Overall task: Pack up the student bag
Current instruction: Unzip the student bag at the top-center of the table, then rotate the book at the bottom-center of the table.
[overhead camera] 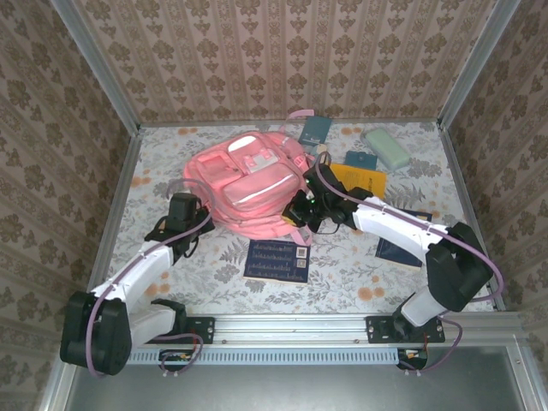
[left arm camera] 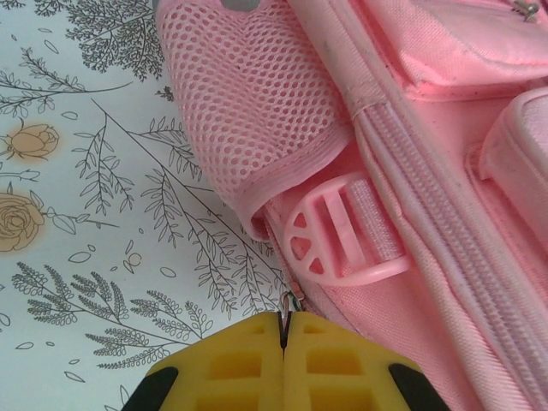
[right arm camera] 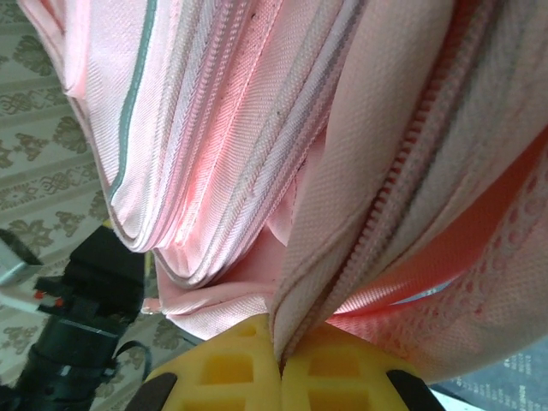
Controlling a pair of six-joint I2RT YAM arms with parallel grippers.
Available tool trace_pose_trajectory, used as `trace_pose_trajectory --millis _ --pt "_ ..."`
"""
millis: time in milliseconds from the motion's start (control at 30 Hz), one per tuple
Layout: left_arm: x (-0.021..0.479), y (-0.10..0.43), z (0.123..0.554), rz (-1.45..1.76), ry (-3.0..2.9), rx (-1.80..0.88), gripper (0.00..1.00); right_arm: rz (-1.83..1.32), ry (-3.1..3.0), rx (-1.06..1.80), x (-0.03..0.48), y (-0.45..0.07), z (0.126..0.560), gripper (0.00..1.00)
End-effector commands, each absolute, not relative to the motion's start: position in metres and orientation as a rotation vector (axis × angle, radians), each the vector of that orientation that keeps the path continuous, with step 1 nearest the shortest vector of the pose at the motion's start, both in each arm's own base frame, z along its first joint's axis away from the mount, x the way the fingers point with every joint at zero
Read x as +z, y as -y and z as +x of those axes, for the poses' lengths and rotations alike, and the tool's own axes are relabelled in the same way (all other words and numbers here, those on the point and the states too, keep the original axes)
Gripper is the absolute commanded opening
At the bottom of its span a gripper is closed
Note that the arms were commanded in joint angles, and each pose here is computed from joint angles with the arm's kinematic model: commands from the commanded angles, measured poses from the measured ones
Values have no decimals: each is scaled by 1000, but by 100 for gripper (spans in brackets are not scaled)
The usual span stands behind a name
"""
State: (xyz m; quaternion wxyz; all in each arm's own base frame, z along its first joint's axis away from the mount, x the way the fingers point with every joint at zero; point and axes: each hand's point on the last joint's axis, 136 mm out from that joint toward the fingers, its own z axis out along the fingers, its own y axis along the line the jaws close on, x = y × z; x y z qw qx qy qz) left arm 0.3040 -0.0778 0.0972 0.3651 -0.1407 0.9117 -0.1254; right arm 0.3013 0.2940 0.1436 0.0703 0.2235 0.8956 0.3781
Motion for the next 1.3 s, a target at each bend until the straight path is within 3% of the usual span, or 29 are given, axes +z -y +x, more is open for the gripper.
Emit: trace_pose_trajectory --millis 0,133,167,200,233,333,400,467,600,933,1133,1267 --pt "99 59 305 -380 -2312 -238 0 651 -2695 1107 140 -293 315 0" --pt "102 59 302 -354 -2330 -236 0 606 -2715 1106 134 -301 317 0" --pt "104 58 301 -349 -2329 -233 5 591 -2725 1109 133 -304 317 0" --pt "105 58 299 -349 -2331 -234 20 578 -2736 1113 132 -307 317 0" --pt "107 58 298 -350 -2330 -241 35 564 -2743 1114 131 -309 317 8" --pt "114 65 291 -335 -2334 -299 52 505 -2771 1073 128 -308 316 35" --pt "118 72 284 -326 -2342 -347 60 456 -2785 1023 128 -303 313 46" --pt "120 78 277 -317 -2353 -382 61 414 -2792 974 128 -295 308 52" --pt "123 97 262 -281 -2374 -466 64 295 -2790 904 127 -278 291 52" --pt "134 121 254 -228 -2357 -531 67 -84 -2891 890 79 -288 208 37" --pt "140 147 253 -128 -2379 -573 67 -112 -2960 842 37 -297 189 28" --pt "145 160 250 -84 -2384 -586 69 -89 -3010 712 12 -273 182 24"
